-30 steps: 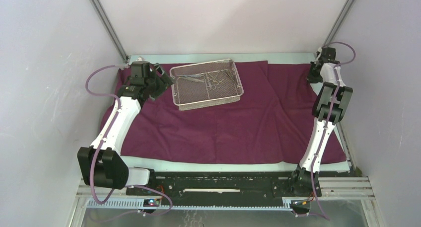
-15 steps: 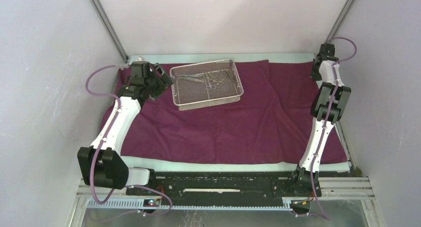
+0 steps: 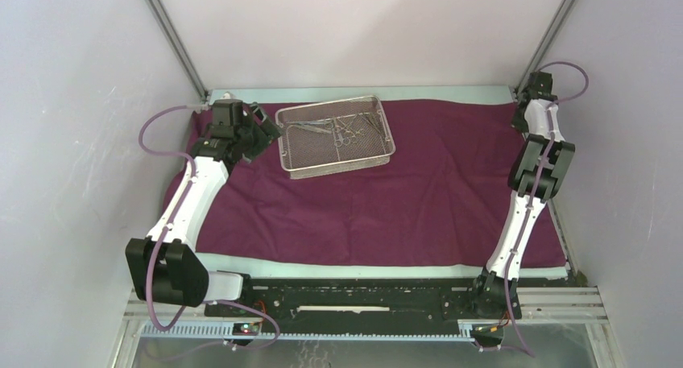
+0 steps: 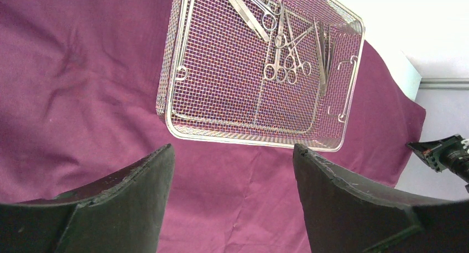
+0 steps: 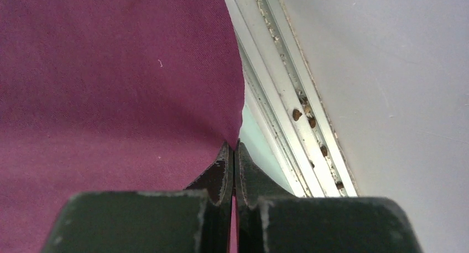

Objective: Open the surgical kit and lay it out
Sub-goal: Move the container from the surgical kit.

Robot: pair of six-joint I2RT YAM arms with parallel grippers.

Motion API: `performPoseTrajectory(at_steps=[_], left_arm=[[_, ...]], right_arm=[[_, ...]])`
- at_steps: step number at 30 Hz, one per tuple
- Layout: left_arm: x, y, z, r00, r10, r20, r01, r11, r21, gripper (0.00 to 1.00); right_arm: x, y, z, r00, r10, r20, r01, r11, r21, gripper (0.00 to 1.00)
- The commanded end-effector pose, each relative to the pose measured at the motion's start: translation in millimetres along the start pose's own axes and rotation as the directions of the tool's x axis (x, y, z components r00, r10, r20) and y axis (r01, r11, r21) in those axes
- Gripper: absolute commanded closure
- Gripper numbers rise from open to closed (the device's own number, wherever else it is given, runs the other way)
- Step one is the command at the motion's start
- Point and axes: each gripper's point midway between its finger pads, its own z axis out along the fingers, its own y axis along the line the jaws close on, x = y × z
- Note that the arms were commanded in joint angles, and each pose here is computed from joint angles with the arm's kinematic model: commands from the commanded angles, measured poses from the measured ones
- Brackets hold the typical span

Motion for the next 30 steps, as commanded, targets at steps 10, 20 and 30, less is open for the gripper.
performPoseTrajectory(at_steps=[10,20,30], left_arm=[[1.3,-5.3,2.8,1.0,0.023,-0.002,-0.023,0.999,0.032,0.17],[0.2,-8.1,2.5,1.0,0.015,0.0,-0.015,0.999,0.042,0.17],[1.8,-5.2,1.1,1.0,-0.001,0.002,0.001,0.999,0.033,0.17]], right_arm=[[-34.4,-17.8,-12.8,0.992,0.094,0.085,-0.089,0.994,-0.056,0.31],[-67.7,10.1,-64.5,0.966,0.221,0.132,-0.21,0.974,-0.089,0.12],[-3.0,57.6,-158.8,0.942,0.329,0.069,-0.316,0.936,-0.155,0.35]])
